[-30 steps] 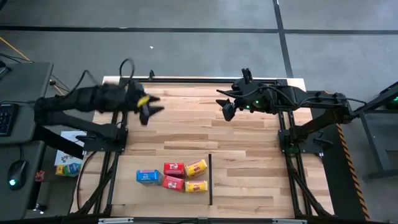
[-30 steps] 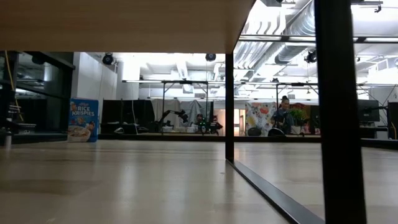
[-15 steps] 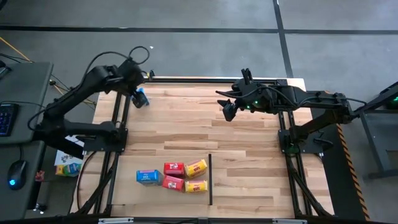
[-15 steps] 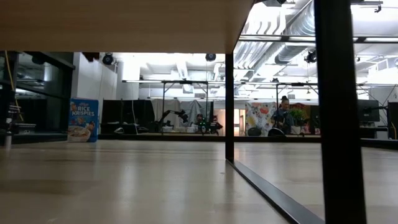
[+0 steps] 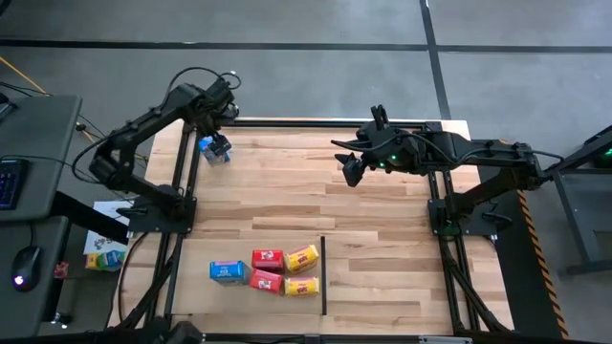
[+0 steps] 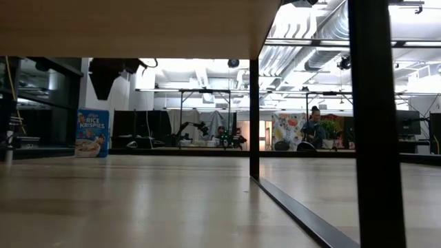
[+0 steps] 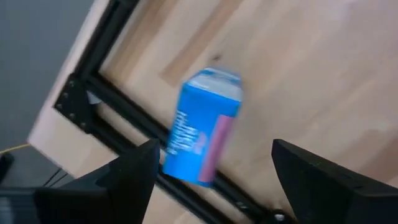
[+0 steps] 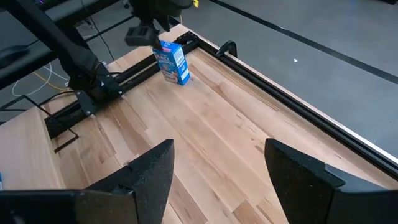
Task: Stack cereal on shelf
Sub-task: Put the blue cereal box on the shelf aligned with the other blue cereal box
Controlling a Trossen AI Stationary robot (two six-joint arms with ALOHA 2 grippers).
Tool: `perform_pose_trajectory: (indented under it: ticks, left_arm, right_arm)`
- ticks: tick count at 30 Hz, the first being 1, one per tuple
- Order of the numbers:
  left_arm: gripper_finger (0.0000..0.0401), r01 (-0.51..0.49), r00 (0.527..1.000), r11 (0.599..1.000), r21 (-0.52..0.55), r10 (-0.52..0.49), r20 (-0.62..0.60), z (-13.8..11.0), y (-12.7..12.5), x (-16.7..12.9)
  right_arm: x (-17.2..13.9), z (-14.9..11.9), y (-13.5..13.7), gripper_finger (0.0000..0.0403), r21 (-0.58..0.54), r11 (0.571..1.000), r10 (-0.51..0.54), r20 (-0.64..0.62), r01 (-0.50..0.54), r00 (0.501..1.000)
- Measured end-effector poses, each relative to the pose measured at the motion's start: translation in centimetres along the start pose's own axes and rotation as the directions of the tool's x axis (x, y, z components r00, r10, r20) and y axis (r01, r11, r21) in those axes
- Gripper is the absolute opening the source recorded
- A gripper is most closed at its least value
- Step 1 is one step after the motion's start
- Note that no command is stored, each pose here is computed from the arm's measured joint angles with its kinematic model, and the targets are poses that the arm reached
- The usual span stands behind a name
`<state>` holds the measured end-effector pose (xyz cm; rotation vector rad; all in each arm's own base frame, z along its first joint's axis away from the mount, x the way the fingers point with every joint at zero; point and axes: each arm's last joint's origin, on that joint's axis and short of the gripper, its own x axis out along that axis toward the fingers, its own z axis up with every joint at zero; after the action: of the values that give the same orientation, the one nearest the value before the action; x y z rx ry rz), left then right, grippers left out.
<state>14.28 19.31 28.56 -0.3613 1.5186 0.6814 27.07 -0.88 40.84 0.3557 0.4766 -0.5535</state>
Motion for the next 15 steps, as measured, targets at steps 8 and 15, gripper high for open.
perform_pose_trajectory:
  ticks: [8,15]
  left_arm:
    - [0.0308,-0.033,0.999,0.999,-0.035,0.032,-0.027,1.2,1.7,2.0]
    - [0.0308,0.043,0.992,0.999,0.004,-0.042,-0.12,1.2,1.2,2.9]
  right_arm:
    - [0.2,0.0,0.0,0.0243,0.006,1.0,-0.013,0.002,0.013,1.0]
    - [0.5,-0.2,0.1,0.0243,0.0,1.0,-0.02,-0.006,0.02,1.0]
